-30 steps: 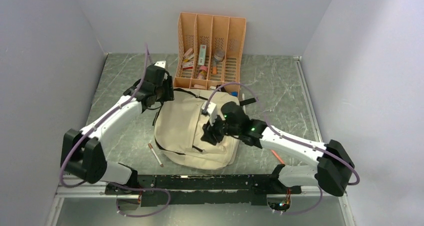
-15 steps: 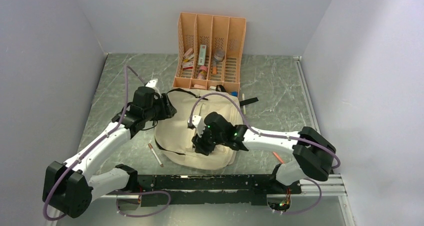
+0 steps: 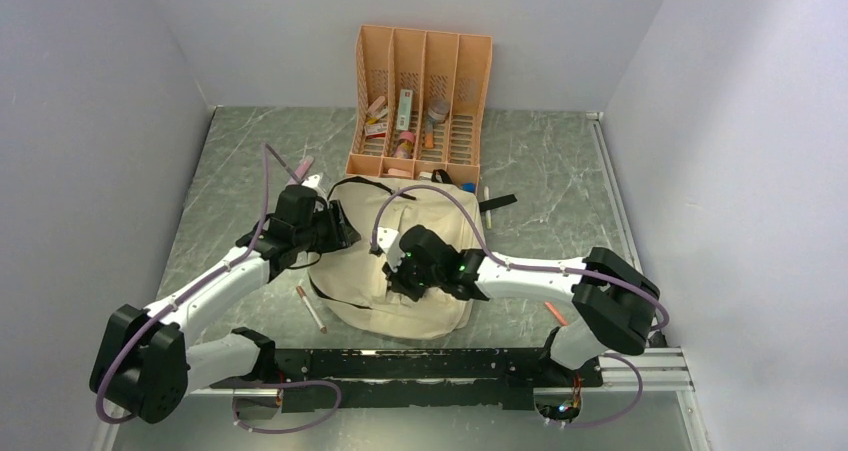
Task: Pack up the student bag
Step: Unzip the student bag at the center of the board.
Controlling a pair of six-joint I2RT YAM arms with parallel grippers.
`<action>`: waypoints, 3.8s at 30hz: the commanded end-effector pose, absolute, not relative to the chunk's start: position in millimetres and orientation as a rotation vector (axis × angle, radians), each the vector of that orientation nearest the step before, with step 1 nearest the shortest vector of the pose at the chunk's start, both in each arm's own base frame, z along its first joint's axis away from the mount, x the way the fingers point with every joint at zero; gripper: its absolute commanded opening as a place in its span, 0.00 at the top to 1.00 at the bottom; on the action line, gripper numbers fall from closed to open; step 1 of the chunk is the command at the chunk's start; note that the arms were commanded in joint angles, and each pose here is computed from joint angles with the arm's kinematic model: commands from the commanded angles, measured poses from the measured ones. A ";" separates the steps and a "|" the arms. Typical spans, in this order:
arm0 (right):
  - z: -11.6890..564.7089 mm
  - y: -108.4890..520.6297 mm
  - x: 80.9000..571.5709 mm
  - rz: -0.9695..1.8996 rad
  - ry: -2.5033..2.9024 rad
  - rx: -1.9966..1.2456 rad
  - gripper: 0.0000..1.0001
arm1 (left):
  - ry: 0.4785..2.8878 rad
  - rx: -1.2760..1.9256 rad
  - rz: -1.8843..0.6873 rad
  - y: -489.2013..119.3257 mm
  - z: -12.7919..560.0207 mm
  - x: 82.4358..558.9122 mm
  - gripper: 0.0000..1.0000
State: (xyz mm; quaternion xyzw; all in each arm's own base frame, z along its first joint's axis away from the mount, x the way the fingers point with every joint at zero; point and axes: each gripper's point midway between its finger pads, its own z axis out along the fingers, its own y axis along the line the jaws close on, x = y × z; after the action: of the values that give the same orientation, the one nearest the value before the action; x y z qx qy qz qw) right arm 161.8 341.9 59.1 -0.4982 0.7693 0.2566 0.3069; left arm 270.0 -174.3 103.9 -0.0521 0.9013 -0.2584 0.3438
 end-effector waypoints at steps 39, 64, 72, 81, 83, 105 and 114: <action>104.2 302.0 373.9 0.362 2.064 -0.832 1.00 | 2.223 0.214 -0.645 -246.8 138.1 262.5 0.29; 119.6 282.2 405.4 0.286 2.042 -0.659 1.00 | 2.315 0.237 -0.496 -241.0 90.4 249.2 0.95; 118.3 273.5 412.5 0.214 2.038 -0.649 0.98 | 2.312 0.228 -0.562 -243.4 90.3 241.1 0.95; 168.2 263.5 378.5 0.372 1.994 -0.482 0.56 | 2.332 0.247 -0.675 -252.4 73.9 226.2 0.95; 172.8 254.4 370.1 0.384 2.027 -0.390 0.55 | 2.306 0.252 -0.714 -257.0 75.9 226.2 0.95; 138.3 239.9 272.6 0.357 2.391 -0.240 0.22 | 2.288 0.381 -1.007 -306.2 64.1 187.8 0.95; 105.8 285.5 221.5 0.205 2.446 -0.402 0.37 | 2.349 0.174 -0.864 -274.4 38.5 191.5 0.95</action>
State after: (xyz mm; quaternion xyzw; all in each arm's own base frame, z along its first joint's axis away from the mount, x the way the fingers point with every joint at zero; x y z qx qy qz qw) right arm 226.1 285.6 111.2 -0.1700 0.9255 0.1194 0.3167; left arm 206.3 -288.6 58.7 0.0886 0.8732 -0.3445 0.3331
